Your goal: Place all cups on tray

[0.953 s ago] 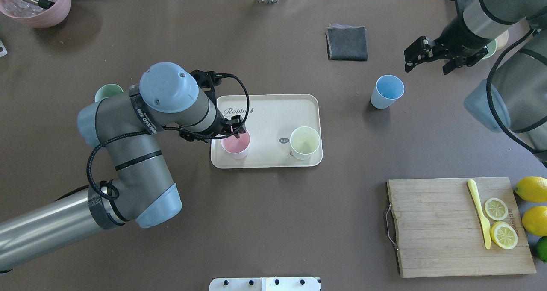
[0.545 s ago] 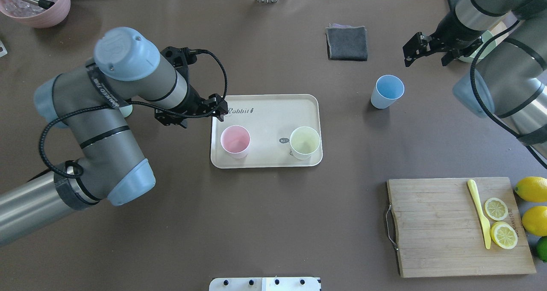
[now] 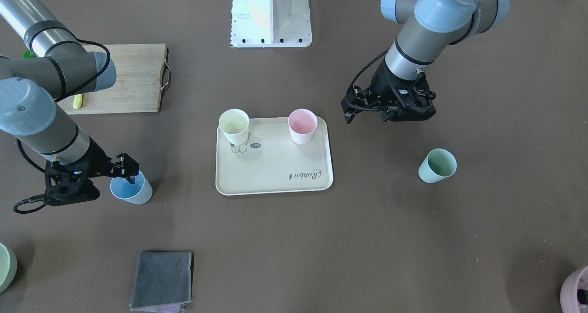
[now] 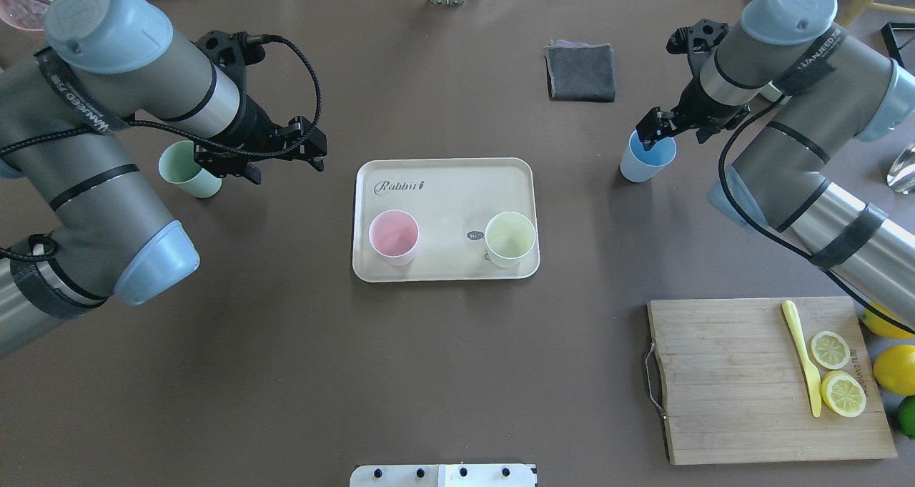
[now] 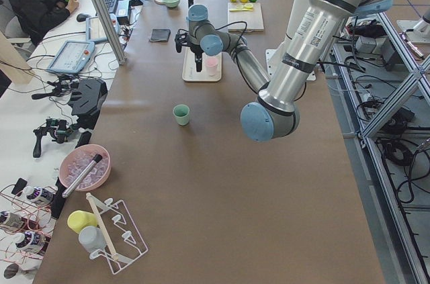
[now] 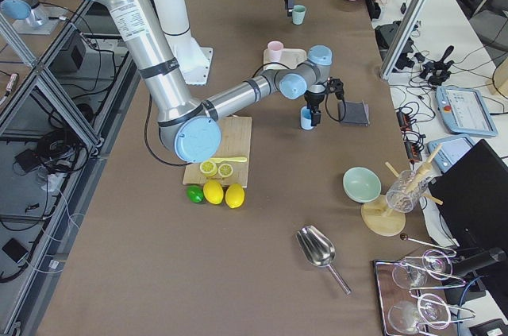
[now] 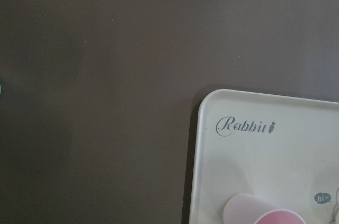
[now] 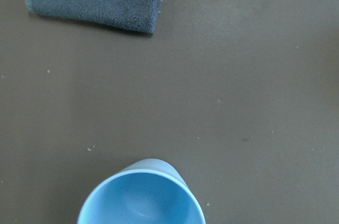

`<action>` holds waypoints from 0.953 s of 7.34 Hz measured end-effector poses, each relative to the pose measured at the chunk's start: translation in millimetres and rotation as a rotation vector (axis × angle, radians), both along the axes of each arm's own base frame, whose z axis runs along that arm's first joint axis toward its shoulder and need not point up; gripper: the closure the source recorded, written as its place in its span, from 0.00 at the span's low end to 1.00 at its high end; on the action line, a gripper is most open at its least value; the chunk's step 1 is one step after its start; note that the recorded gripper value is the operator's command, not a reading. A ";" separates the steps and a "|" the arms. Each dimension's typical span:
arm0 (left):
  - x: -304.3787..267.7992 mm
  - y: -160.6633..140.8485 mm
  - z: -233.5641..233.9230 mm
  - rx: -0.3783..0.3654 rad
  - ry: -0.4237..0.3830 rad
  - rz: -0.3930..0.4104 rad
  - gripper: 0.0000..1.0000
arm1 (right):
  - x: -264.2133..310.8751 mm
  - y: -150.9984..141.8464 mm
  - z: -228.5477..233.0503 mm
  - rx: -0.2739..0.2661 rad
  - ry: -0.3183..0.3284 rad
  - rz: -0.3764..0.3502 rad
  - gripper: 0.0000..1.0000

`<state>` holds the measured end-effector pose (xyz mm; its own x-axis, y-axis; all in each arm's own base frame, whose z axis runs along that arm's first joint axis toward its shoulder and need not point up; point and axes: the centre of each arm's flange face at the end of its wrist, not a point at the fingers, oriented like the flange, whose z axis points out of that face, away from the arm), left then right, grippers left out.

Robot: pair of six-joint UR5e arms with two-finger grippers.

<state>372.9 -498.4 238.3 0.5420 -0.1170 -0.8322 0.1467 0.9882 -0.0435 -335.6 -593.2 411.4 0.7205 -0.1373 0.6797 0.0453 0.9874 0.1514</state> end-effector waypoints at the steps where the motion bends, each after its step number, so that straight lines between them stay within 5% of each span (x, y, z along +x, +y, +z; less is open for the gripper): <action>1: 0.0 -0.4 0.7 -0.001 -0.001 0.000 0.03 | -1.9 -0.1 5.1 -0.004 0.004 -0.002 0.10; 2: 0.0 -0.7 1.1 -0.003 -0.002 -0.001 0.03 | -3.5 -1.7 12.5 -0.010 0.009 -0.002 0.62; 3: 0.0 -0.9 1.3 -0.003 -0.002 -0.001 0.03 | -5.6 -3.6 20.8 -0.012 0.011 -0.003 1.00; 7: -1.7 -1.4 0.6 -0.002 -0.001 -0.003 0.03 | -10.5 -5.0 8.4 -0.018 -0.020 0.026 1.00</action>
<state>371.2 -499.8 238.9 0.5425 -0.1204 -0.8314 0.1501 0.9876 -0.0451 -346.1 -598.2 419.8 0.7097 -0.1062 0.6965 0.0164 0.9908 0.1344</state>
